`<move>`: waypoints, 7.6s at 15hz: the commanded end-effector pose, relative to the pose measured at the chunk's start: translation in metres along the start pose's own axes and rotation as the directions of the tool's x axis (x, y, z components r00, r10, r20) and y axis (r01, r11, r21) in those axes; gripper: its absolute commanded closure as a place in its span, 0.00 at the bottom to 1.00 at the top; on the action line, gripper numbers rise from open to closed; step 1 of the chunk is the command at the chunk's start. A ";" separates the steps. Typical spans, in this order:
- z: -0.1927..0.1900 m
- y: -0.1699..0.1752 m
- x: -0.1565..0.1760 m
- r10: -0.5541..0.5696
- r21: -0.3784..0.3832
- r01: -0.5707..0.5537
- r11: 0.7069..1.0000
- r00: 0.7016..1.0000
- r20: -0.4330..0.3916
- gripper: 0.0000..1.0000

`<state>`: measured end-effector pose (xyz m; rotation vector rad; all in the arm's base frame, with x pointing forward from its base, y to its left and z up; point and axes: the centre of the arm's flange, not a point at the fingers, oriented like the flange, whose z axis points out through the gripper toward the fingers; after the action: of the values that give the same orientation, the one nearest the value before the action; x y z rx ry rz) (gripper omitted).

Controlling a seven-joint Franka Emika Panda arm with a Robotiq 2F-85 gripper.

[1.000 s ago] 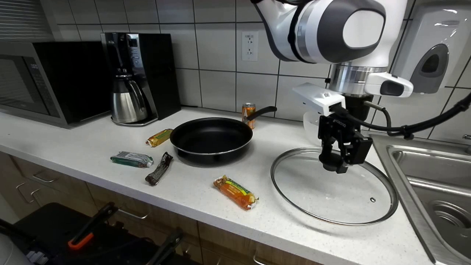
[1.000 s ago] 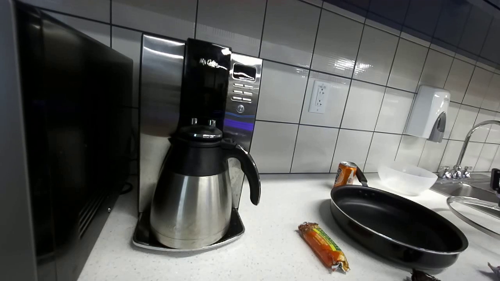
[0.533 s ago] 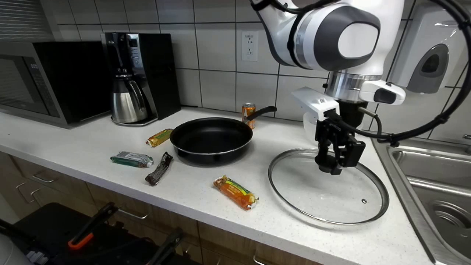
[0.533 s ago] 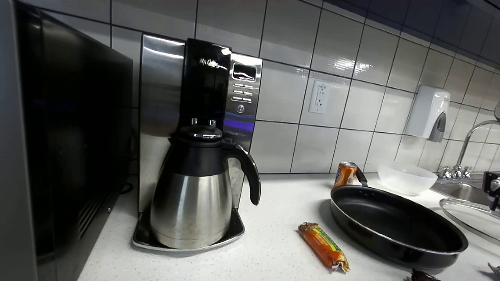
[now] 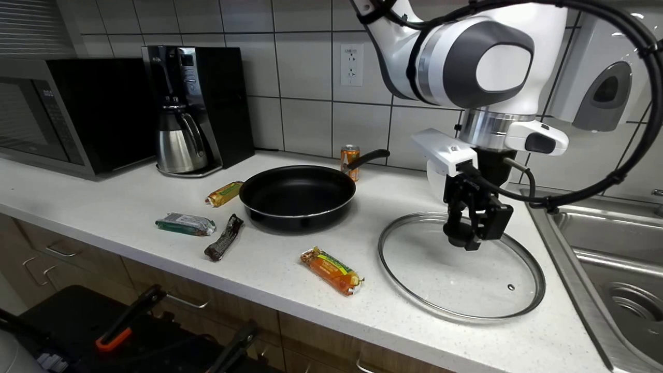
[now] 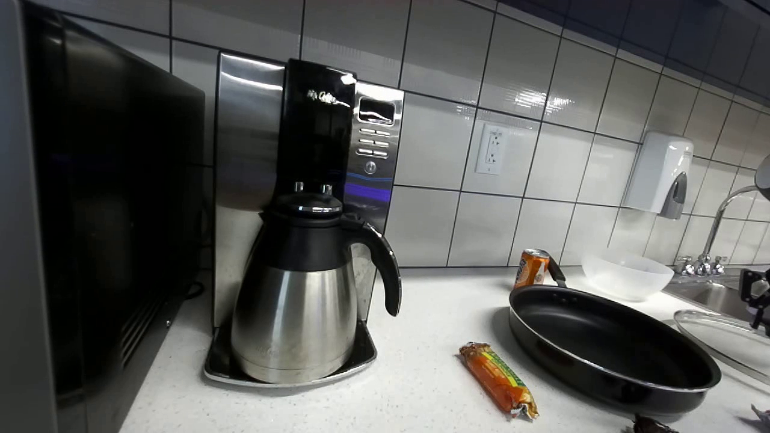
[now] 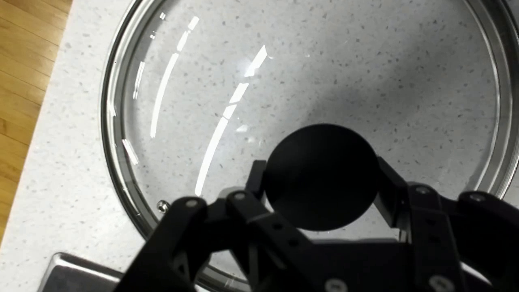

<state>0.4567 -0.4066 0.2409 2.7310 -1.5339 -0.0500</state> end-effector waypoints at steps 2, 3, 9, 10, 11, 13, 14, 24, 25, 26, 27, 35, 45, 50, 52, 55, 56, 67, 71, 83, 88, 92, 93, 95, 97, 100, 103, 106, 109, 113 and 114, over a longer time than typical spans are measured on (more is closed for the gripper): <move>-0.009 -0.003 0.014 -0.003 0.041 0.002 0.999 1.000 0.015 0.61; -0.007 -0.004 0.014 -0.002 0.043 0.001 0.999 1.000 0.018 0.61; -0.004 -0.005 0.014 0.005 0.053 -0.006 0.999 1.000 0.022 0.61; -0.004 -0.004 0.015 0.007 0.055 -0.009 0.998 1.000 0.023 0.61; -0.004 -0.004 0.015 0.009 0.054 -0.010 0.998 1.000 0.024 0.61; -0.004 -0.004 0.014 0.010 0.054 -0.011 0.998 1.000 0.025 0.61; -0.004 -0.004 0.014 0.008 0.049 -0.009 0.999 1.000 0.028 0.61; -0.034 -0.011 -0.017 -0.018 0.052 0.017 0.999 1.000 0.024 0.00; -0.038 -0.013 -0.023 -0.020 0.052 0.019 0.998 0.999 0.028 0.00; -0.042 -0.015 -0.030 -0.025 0.055 0.023 0.998 0.999 0.033 0.00; -0.046 -0.017 -0.037 -0.029 0.061 0.027 0.998 0.999 0.040 0.00; -0.047 -0.022 -0.105 -0.047 0.067 0.040 0.997 0.992 0.116 0.00; -0.010 -0.018 -0.178 0.051 0.046 -0.061 0.997 0.980 0.194 0.00; 0.013 -0.009 -0.202 0.140 0.018 -0.148 0.989 0.967 0.212 0.00; 0.021 -0.004 -0.209 0.178 0.010 -0.183 0.983 0.963 0.202 0.00; 0.032 -0.001 -0.213 0.224 0.002 -0.228 0.974 0.956 0.188 0.00; 0.036 -0.001 -0.213 0.238 -0.001 -0.242 0.970 0.953 0.186 0.00; 0.045 -0.001 -0.203 0.323 -0.009 -0.326 0.945 0.931 0.168 0.00; 0.049 -0.001 -0.203 0.337 -0.009 -0.340 0.940 0.926 0.172 0.00; 0.059 -0.005 -0.201 0.361 -0.002 -0.366 0.930 0.917 0.171 0.00; 0.061 -0.007 -0.201 0.370 0.002 -0.376 0.927 0.914 0.168 0.32; 0.059 -0.008 -0.201 0.370 0.009 -0.377 0.926 0.915 0.163 0.65; 0.059 -0.008 -0.201 0.370 0.008 -0.376 0.927 0.915 0.160 0.73; 0.053 -0.010 -0.205 0.362 0.017 -0.368 0.930 0.920 0.149 0.83; 0.044 -0.013 -0.210 0.350 0.024 -0.356 0.934 0.928 0.131 0.83; 0.028 -0.023 -0.216 0.310 0.014 -0.313 0.950 0.945 0.102 0.83; 0.009 -0.033 -0.221 0.270 -0.004 -0.270 0.963 0.961 0.065 0.83; -0.011 -0.041 -0.223 0.235 -0.018 -0.235 0.972 0.972 0.027 0.83; -0.030 -0.048 -0.222 0.195 -0.027 -0.195 0.981 0.981 0.000 0.83; -0.051 -0.069 -0.219 0.129 -0.029 -0.130 0.991 0.991 -0.017 0.83; -0.055 -0.077 -0.219 0.115 -0.026 -0.116 0.993 0.993 -0.020 0.83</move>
<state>0.3956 -0.1903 0.2733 2.5947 -1.7121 -0.0444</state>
